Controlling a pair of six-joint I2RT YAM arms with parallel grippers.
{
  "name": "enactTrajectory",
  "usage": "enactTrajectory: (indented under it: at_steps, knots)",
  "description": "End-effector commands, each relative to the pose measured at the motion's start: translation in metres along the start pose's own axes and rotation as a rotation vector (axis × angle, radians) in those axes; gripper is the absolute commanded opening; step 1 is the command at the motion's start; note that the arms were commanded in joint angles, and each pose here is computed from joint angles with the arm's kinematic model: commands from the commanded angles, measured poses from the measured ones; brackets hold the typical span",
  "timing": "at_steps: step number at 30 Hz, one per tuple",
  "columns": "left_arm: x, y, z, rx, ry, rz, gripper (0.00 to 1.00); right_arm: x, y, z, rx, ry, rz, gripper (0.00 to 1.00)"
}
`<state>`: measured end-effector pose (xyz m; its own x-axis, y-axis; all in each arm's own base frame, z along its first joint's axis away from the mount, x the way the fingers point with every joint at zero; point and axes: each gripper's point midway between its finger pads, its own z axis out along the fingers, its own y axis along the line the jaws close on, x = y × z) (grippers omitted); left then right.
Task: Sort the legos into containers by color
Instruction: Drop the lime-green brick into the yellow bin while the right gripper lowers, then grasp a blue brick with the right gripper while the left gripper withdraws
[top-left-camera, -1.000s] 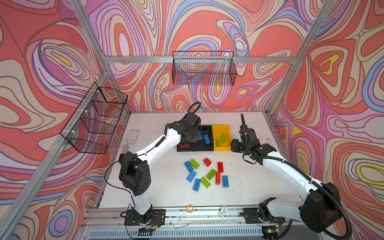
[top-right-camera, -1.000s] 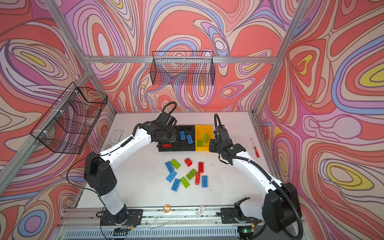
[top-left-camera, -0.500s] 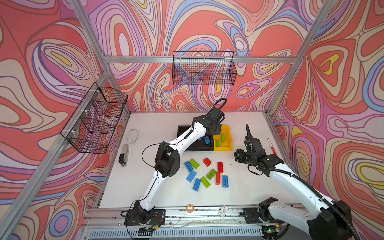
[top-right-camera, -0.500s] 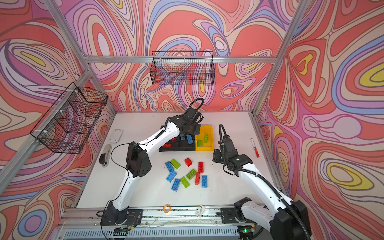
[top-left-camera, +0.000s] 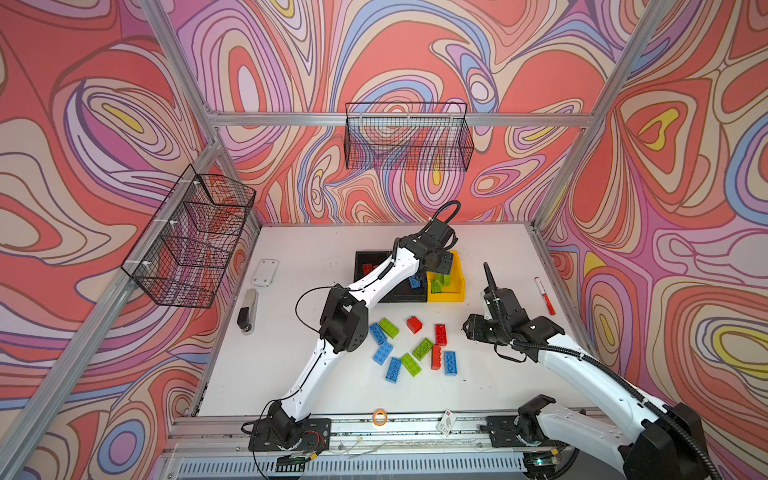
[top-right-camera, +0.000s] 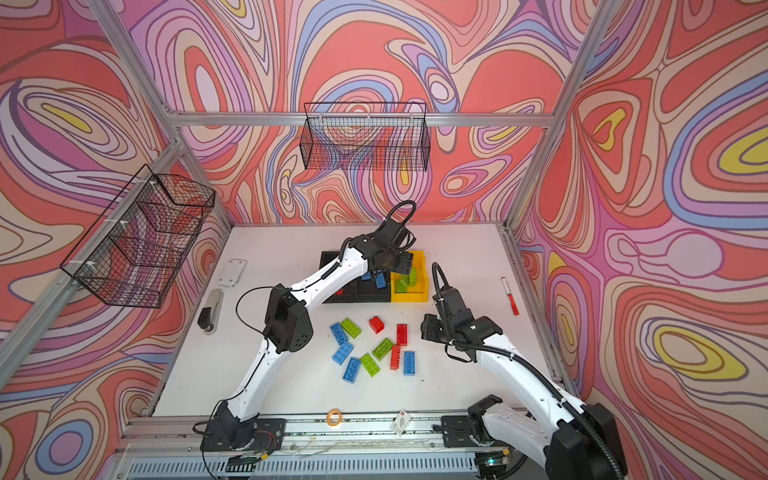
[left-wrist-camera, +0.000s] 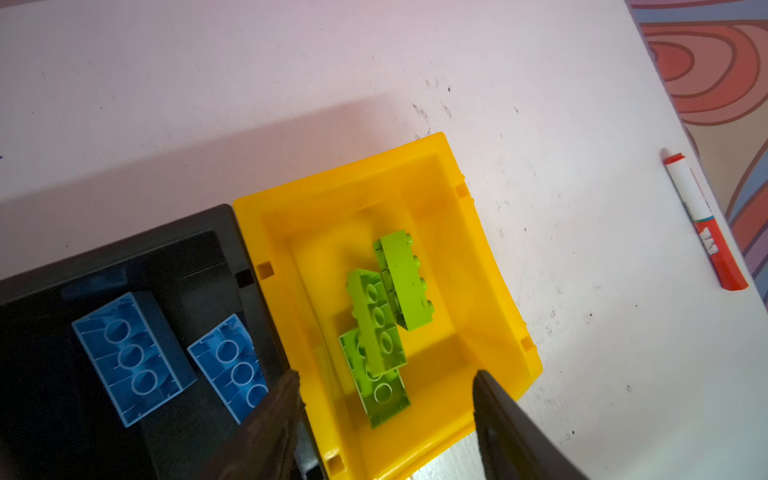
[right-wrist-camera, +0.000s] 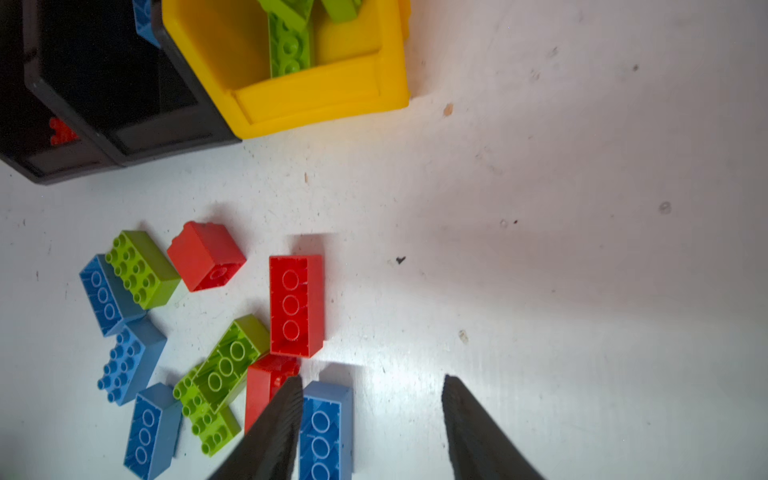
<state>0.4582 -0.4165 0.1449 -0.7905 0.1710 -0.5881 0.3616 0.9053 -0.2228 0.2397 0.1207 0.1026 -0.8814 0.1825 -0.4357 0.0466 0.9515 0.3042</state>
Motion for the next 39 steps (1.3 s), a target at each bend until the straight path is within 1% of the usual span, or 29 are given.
enactTrajectory:
  at_steps: [1,3,5,8,11,15,19,23,27,31,34,37,39]
  knots:
    - [-0.032,0.003,-0.053,-0.007,-0.120,0.003,0.70,0.027,0.006,0.002,0.005,0.061,0.002,0.58]
    - [-0.035,0.015,-0.072,-0.014,-0.152,-0.018,0.70,0.039,0.009,0.004,0.027,0.081,0.002,0.58]
    - [-0.033,0.030,-0.091,-0.032,-0.181,-0.038,0.70,0.048,0.012,0.005,0.042,0.073,0.013,0.58]
    - [-0.023,0.063,-0.116,-0.072,-0.206,-0.079,0.70,0.063,0.021,0.009,0.013,0.079,0.032,0.58]
    - [0.001,0.100,-0.131,-0.132,-0.194,-0.118,0.70,0.083,0.026,0.015,0.023,0.114,0.012,0.58]
    - [0.034,0.145,-0.149,-0.199,-0.174,-0.200,0.70,0.101,0.037,0.016,0.048,0.116,-0.021,0.58]
    - [0.062,0.171,-0.165,-0.238,-0.175,-0.240,0.70,0.108,0.034,0.020,0.101,0.107,-0.014,0.58]
    - [0.079,0.185,-0.174,-0.258,-0.162,-0.255,0.70,0.106,0.033,0.024,0.121,0.092,-0.010,0.58]
    - [0.085,0.190,-0.178,-0.264,-0.154,-0.258,0.69,0.107,0.034,0.030,0.140,0.098,-0.026,0.57]
    - [0.089,0.192,-0.179,-0.266,-0.152,-0.261,0.69,0.102,0.034,0.035,0.164,0.072,-0.031,0.56]
    - [0.096,0.194,-0.174,-0.265,-0.140,-0.276,0.69,0.099,0.037,0.040,0.148,0.047,-0.017,0.54]
    - [0.102,0.195,-0.173,-0.268,-0.131,-0.283,0.69,0.097,0.039,0.044,0.146,0.034,-0.018,0.51]
    - [0.104,0.197,-0.174,-0.276,-0.132,-0.281,0.69,0.100,0.040,0.048,0.146,0.047,-0.026,0.45]
